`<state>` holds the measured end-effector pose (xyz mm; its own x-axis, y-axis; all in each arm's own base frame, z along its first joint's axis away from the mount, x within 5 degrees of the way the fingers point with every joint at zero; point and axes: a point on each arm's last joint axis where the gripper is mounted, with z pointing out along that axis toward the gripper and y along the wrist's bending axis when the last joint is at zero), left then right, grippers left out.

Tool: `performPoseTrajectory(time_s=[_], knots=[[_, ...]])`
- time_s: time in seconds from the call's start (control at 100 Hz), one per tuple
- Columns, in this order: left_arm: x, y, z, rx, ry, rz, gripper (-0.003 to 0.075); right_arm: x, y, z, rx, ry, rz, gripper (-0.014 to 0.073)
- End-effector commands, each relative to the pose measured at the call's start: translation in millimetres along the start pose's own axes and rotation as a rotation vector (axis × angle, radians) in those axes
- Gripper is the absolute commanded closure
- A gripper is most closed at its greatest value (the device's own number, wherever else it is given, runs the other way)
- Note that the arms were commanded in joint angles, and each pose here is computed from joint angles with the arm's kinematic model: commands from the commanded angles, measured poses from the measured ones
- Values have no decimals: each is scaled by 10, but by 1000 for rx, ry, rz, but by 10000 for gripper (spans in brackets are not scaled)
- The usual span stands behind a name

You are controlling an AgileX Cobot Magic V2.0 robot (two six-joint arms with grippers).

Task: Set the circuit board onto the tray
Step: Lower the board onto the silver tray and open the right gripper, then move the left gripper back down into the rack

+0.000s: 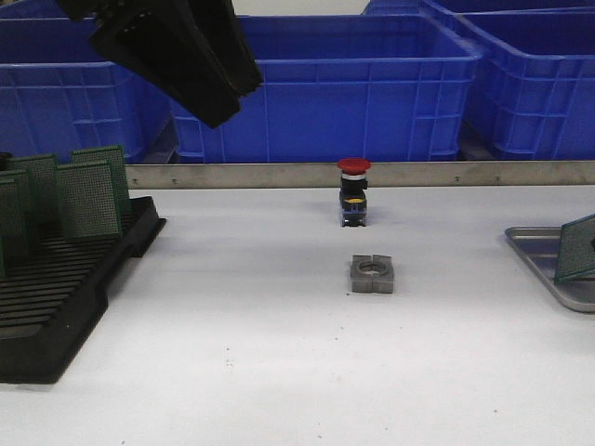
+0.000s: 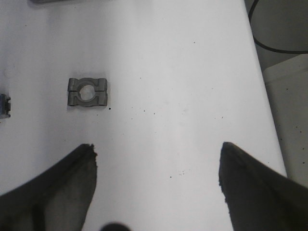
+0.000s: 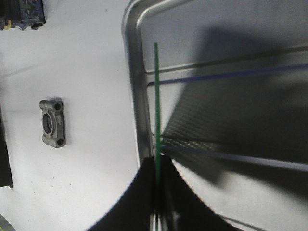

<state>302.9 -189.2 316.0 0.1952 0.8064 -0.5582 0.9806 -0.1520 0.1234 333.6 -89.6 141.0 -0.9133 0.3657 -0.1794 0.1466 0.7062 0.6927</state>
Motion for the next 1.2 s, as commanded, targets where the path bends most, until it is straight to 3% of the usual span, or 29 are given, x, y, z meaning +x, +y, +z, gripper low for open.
performPoseTrajectory(time_s=[0.0, 0.2, 0.3, 1.0, 1.19], knots=[[-200, -107, -225, -7, -71, 27, 228, -87, 148, -145, -40, -60, -22, 511], [-200, -107, -225, -7, -71, 27, 228, -87, 148, -145, -40, -60, -22, 178], [-200, -107, -225, -7, -71, 27, 228, -88, 157, -155, -39, -64, -25, 92], [-198, -107, -225, -7, -69, 27, 228, -122, 311, -388, 55, -153, -110, 85], [4, 22, -398, -87, 11, 13, 228, -121, 312, -388, 54, -153, -110, 85]])
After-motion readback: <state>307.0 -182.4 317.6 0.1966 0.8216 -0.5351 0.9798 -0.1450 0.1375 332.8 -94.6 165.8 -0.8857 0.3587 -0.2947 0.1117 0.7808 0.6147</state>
